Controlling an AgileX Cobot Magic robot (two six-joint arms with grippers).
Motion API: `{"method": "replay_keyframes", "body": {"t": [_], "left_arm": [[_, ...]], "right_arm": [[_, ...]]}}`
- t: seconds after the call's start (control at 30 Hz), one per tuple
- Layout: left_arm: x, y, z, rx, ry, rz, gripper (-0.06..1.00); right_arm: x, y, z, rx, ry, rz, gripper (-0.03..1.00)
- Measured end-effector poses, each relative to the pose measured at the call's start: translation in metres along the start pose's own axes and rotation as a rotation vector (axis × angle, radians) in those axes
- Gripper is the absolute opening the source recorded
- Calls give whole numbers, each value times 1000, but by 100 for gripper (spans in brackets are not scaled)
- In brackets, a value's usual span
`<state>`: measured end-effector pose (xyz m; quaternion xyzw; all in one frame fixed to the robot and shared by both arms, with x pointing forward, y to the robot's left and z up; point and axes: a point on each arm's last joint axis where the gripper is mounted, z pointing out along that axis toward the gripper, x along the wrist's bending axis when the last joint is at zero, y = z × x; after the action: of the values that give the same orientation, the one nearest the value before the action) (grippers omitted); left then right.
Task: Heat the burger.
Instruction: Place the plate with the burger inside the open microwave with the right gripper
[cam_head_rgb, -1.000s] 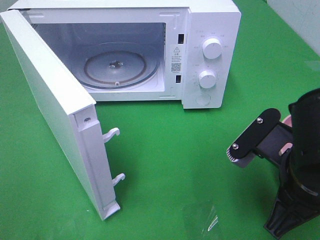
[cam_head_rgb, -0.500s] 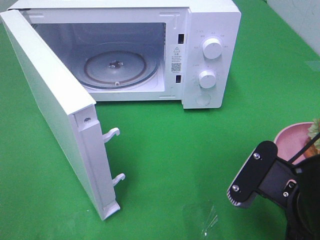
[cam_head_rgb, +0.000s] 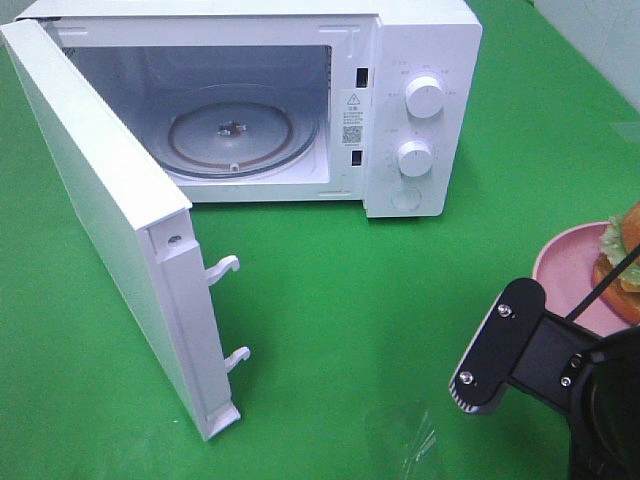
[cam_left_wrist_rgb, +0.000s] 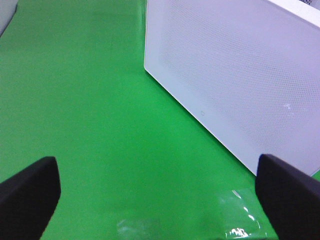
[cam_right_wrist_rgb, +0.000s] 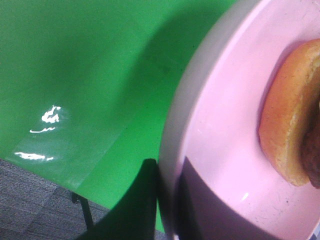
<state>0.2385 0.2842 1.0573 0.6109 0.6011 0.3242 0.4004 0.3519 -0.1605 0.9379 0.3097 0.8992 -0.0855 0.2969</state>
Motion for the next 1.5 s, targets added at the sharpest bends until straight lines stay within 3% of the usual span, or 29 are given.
{"method": "replay_keyframes", "body": {"t": [0.23, 0.43, 0.57, 0.63, 1.17, 1.5], "left_arm": [[0, 0, 0, 0, 0, 0, 98], [0, 0, 0, 0, 0, 0, 98], [0, 0, 0, 0, 0, 0, 98], [0, 0, 0, 0, 0, 0, 98], [0, 0, 0, 0, 0, 0, 98], [0, 0, 0, 0, 0, 0, 98]], "right_arm": [[0, 1, 0, -7, 5, -66, 7], [6, 11, -1, -133, 54, -219, 7], [7, 15, -1, -177, 51, -265, 7], [5, 23, -3, -270, 5, -368, 7], [7, 39, -8, -468, -57, -554, 7], [8, 46, -4, -565, -34, -807, 7]]}}
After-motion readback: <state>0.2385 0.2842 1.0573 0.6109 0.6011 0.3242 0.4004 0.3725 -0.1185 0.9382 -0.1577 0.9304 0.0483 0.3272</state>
